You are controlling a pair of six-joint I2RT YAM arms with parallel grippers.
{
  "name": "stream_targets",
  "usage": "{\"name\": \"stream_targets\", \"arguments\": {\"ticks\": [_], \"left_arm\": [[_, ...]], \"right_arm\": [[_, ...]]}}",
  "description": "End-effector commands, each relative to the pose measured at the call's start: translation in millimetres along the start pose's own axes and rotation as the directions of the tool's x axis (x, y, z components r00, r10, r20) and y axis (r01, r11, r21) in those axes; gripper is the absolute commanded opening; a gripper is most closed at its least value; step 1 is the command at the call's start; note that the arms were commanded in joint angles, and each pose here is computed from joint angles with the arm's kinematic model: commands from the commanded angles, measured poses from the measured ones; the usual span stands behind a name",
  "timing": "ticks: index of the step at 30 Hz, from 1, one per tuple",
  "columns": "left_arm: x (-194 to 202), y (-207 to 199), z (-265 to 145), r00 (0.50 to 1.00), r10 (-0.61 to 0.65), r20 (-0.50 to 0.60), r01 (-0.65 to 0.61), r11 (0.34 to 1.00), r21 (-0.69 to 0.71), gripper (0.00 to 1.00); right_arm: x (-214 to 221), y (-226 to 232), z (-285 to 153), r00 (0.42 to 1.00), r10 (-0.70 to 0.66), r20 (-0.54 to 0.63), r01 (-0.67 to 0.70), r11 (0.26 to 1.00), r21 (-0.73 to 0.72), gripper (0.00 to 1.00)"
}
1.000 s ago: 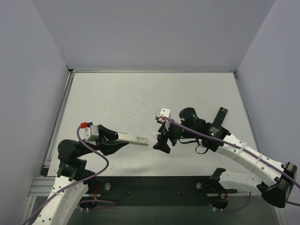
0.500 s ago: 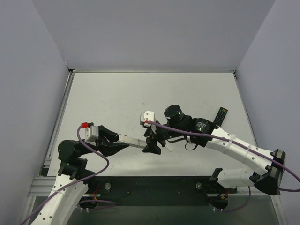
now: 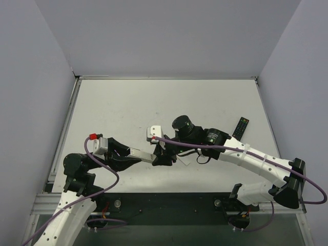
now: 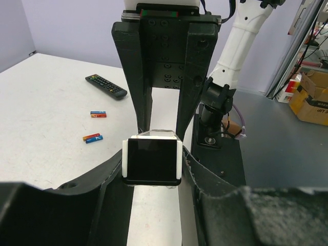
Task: Load the batteries into the remote control
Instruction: Place the remote control at the center of the board.
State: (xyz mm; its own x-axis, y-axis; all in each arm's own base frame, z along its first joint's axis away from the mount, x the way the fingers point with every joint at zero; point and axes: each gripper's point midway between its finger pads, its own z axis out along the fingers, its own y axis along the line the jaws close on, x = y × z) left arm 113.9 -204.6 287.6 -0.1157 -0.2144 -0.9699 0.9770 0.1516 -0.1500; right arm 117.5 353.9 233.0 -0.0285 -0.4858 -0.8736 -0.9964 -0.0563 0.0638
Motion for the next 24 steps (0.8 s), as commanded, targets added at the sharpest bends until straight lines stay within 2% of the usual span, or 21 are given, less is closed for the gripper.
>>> {"name": "stream_targets", "arguments": {"ticks": [1, 4, 5, 6, 8, 9, 11, 12, 14, 15, 16, 18, 19, 22, 24], "left_arm": [[-13.6, 4.0, 0.5, 0.996, 0.080, 0.034, -0.079, 0.996, -0.028, 0.00], [-11.7, 11.7, -0.3, 0.999, 0.047, 0.026, -0.045, 0.996, -0.078, 0.33], [-15.9, 17.9, -0.8, 0.998, 0.056, 0.037, -0.052, 0.992, -0.118, 0.51], [-18.0, 20.8, -2.2, 0.997, 0.059, 0.042, -0.053, 0.988, -0.147, 0.60], [-12.5, 32.8, -6.7, 0.999, 0.010, 0.033, -0.002, 0.973, -0.232, 0.72], [-20.7, 39.7, -10.6, 0.998, 0.033, 0.056, -0.015, 0.955, -0.296, 0.77], [-16.4, 51.7, -19.4, 0.998, 0.000, 0.056, 0.022, 0.919, -0.394, 0.80], [-25.6, 62.0, -27.9, 0.996, 0.022, 0.088, 0.023, 0.877, -0.480, 0.80], [-12.2, 76.4, -43.5, 0.996, -0.040, 0.081, 0.081, 0.802, -0.592, 0.80], [-18.5, 93.8, -62.3, 0.992, -0.017, 0.123, 0.099, 0.700, -0.707, 0.80], [-8.9, 100.8, -76.5, 0.991, -0.060, 0.117, 0.129, 0.624, -0.771, 0.80], [-7.4, 113.5, -106.1, 0.986, -0.060, 0.157, 0.167, 0.461, -0.871, 0.80], [-4.5, 121.8, -132.5, 0.985, -0.048, 0.165, 0.172, 0.319, -0.932, 0.80], [-7.2, 122.6, -156.1, 0.986, -0.007, 0.167, 0.165, 0.207, -0.964, 0.82], [-11.1, 120.4, -159.8, 0.985, 0.024, 0.172, 0.164, 0.202, -0.966, 0.82]], "right_arm": [[-18.2, -1.0, -6.4, 0.999, -0.021, 0.045, 0.020, 1.000, 0.021, 0.00], [-8.4, -9.2, -9.1, 1.000, -0.004, 0.017, 0.003, 0.997, 0.082, 0.00], [-3.5, -11.5, -10.7, 1.000, 0.007, 0.008, -0.008, 0.995, 0.101, 0.00], [1.0, -15.5, -12.3, 1.000, 0.019, -0.003, -0.019, 0.992, 0.128, 0.00], [11.9, -27.7, -16.6, 0.998, 0.055, -0.028, -0.048, 0.978, 0.205, 0.00], [18.4, -30.1, -18.0, 0.996, 0.072, -0.047, -0.060, 0.972, 0.225, 0.00], [32.7, -43.2, -21.5, 0.990, 0.113, -0.086, -0.082, 0.950, 0.300, 0.00], [42.2, -45.1, -22.8, 0.984, 0.132, -0.116, -0.089, 0.944, 0.318, 0.00], [57.5, -52.1, -20.6, 0.971, 0.169, -0.167, -0.100, 0.928, 0.358, 0.00], [65.1, -52.6, -19.9, 0.963, 0.187, -0.195, -0.106, 0.925, 0.366, 0.00], [69.6, -53.6, -17.5, 0.957, 0.200, -0.210, -0.112, 0.923, 0.369, 0.00], [83.9, -55.8, -8.8, 0.938, 0.240, -0.249, -0.133, 0.915, 0.381, 0.00], [87.9, -56.3, -4.6, 0.932, 0.252, -0.262, -0.139, 0.913, 0.383, 0.00], [102.9, -57.7, 12.0, 0.903, 0.286, -0.321, -0.153, 0.912, 0.381, 0.00], [115.1, -54.7, 24.2, 0.880, 0.292, -0.375, -0.154, 0.922, 0.356, 0.00]]}}
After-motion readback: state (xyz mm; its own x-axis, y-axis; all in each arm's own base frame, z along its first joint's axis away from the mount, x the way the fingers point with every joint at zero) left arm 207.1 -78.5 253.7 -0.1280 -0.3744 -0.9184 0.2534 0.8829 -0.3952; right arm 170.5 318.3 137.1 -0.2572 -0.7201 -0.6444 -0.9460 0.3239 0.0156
